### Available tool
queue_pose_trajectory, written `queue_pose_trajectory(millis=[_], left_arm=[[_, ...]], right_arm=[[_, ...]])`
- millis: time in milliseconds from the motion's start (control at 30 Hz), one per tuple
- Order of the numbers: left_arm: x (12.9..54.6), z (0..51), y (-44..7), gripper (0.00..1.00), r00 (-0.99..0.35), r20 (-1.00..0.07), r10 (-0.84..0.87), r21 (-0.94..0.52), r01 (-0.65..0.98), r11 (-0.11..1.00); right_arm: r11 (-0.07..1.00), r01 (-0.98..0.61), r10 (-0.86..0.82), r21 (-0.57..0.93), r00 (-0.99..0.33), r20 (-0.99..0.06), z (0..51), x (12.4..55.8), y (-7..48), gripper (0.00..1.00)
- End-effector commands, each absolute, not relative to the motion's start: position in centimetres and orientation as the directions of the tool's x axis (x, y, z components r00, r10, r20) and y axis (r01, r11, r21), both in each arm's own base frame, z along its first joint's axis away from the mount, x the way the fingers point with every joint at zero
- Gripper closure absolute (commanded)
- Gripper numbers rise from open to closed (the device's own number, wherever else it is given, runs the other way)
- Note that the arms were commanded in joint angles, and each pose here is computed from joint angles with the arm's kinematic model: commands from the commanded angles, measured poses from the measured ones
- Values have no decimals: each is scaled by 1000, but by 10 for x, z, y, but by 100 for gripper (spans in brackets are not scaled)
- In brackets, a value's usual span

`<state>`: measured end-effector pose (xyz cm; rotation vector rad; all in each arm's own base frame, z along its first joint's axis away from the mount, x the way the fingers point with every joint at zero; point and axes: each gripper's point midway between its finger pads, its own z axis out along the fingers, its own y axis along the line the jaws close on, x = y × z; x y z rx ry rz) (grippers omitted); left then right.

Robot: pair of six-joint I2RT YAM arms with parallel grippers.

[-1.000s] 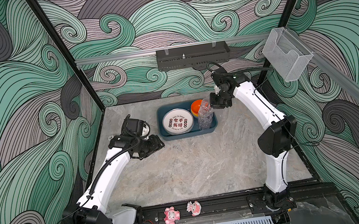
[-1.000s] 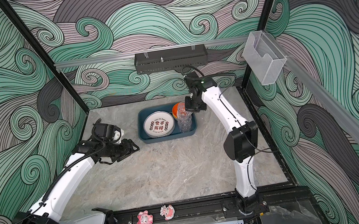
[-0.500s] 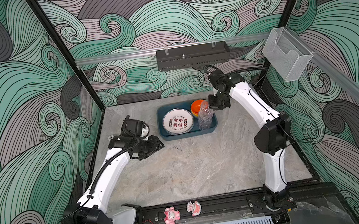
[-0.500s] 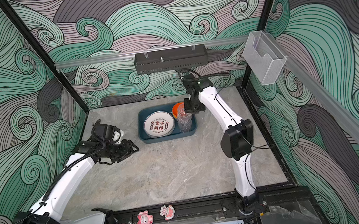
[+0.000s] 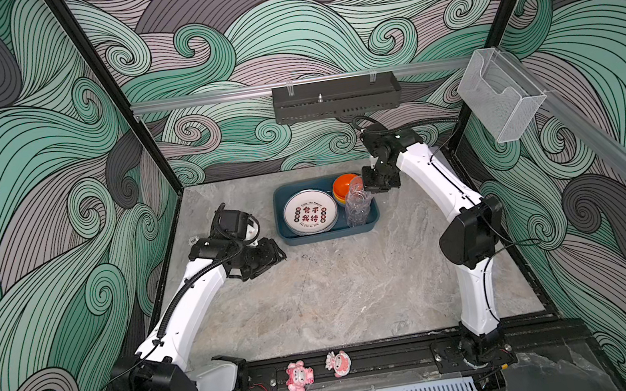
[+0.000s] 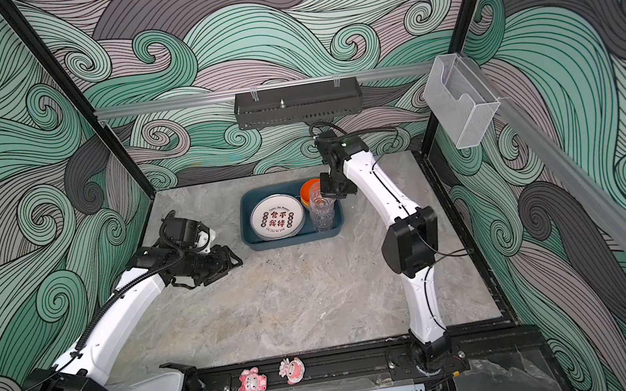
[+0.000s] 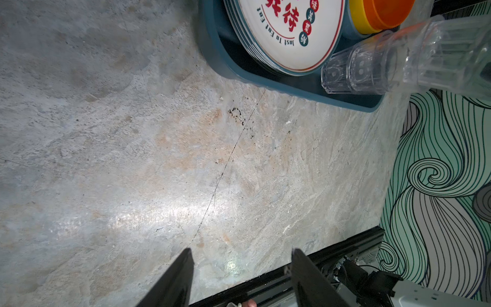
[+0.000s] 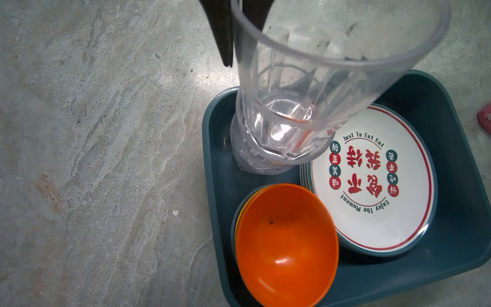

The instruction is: Place the mixed dishes into the plastic bin

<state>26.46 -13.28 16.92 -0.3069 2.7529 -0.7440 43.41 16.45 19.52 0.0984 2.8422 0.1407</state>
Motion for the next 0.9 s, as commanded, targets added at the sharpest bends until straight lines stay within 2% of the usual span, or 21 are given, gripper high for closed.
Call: queue_pose_trajectory(millis=[0, 333, 433, 533, 667, 867], left_arm=[[262, 170, -131, 38, -938, -194, -287, -530, -146, 836], [261, 170, -130, 38, -937, -193, -292, -533, -150, 833], [261, 170, -129, 38, -936, -192, -295, -534, -152, 832], [261, 171, -130, 38, -936, -193, -296, -536, -152, 830], [261, 173, -130, 38, -934, -197, -299, -540, -151, 828], [263, 177, -129, 38, -931, -206, -302, -544, -148, 826]], right_arm=[[995, 43, 68, 89, -953, -295, 196, 438, 166, 100], [997, 40, 59, 71, -957, -286, 189, 440, 169, 99], [997, 37, 56, 73, -956, -289, 191, 440, 171, 91], [997, 36, 56, 75, -954, -293, 194, 440, 172, 89], [996, 37, 62, 83, -948, -313, 202, 441, 172, 79], [996, 37, 65, 87, -935, -350, 217, 442, 170, 76]])
